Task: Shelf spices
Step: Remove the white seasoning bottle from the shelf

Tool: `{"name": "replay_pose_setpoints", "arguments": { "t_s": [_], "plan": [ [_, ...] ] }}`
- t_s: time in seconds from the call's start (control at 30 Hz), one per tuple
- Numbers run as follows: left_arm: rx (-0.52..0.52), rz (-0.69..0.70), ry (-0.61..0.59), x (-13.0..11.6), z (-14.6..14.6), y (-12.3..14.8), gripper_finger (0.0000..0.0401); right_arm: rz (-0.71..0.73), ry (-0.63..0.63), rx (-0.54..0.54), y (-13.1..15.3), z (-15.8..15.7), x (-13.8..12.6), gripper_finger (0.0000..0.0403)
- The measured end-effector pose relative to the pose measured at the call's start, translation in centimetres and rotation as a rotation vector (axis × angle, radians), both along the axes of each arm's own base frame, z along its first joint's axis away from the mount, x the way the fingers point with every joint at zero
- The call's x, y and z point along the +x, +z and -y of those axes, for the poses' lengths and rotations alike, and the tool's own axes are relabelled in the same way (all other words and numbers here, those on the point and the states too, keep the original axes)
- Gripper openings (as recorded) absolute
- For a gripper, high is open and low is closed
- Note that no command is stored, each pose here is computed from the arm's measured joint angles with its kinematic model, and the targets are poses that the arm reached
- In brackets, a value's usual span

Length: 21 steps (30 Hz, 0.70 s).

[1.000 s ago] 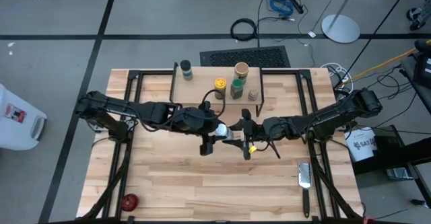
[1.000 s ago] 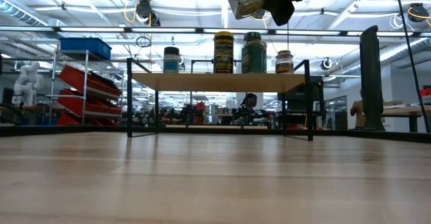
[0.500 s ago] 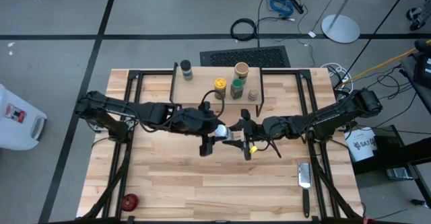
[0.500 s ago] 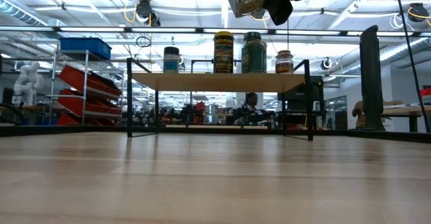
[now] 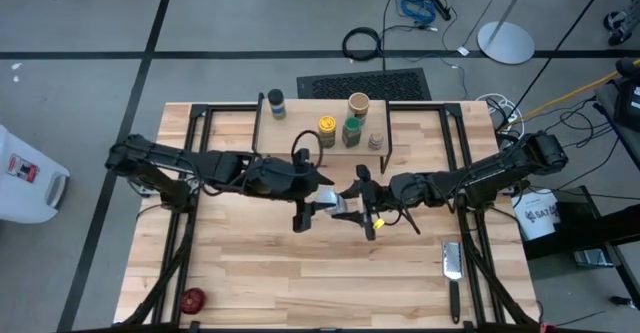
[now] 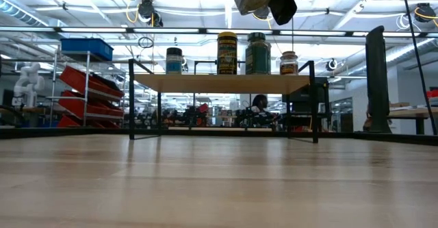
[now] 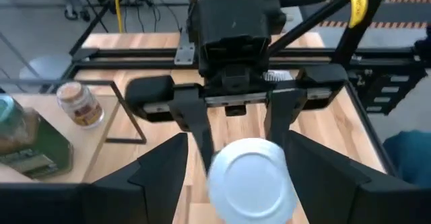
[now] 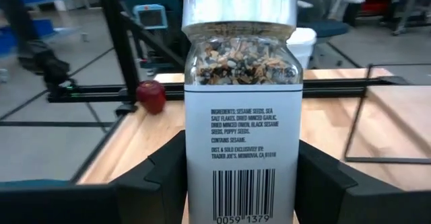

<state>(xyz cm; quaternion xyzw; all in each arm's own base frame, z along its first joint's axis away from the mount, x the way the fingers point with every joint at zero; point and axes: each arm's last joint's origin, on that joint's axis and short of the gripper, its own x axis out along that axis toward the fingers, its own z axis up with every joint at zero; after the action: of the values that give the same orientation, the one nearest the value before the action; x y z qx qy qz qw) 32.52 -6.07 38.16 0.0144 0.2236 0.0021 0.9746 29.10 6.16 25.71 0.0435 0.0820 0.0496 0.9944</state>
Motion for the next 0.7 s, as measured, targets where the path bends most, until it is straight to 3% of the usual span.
{"name": "replay_pose_setpoints", "arguments": {
  "t_s": [0.4,0.53,0.7],
  "plan": [
    [0.357,0.047,-0.292,-1.8,3.4,1.0,0.0251,0.003,0.247,0.244,0.6,1.2,0.2,0.0191],
    [0.389,0.078,-0.312,-1.9,4.0,1.2,0.0264,-0.017,0.278,0.308,0.6,1.6,0.3,0.019],
    [0.395,0.073,-0.308,-1.8,4.0,1.1,0.0317,-0.028,0.298,0.332,0.6,1.7,0.3,0.0192]
  ]
}}
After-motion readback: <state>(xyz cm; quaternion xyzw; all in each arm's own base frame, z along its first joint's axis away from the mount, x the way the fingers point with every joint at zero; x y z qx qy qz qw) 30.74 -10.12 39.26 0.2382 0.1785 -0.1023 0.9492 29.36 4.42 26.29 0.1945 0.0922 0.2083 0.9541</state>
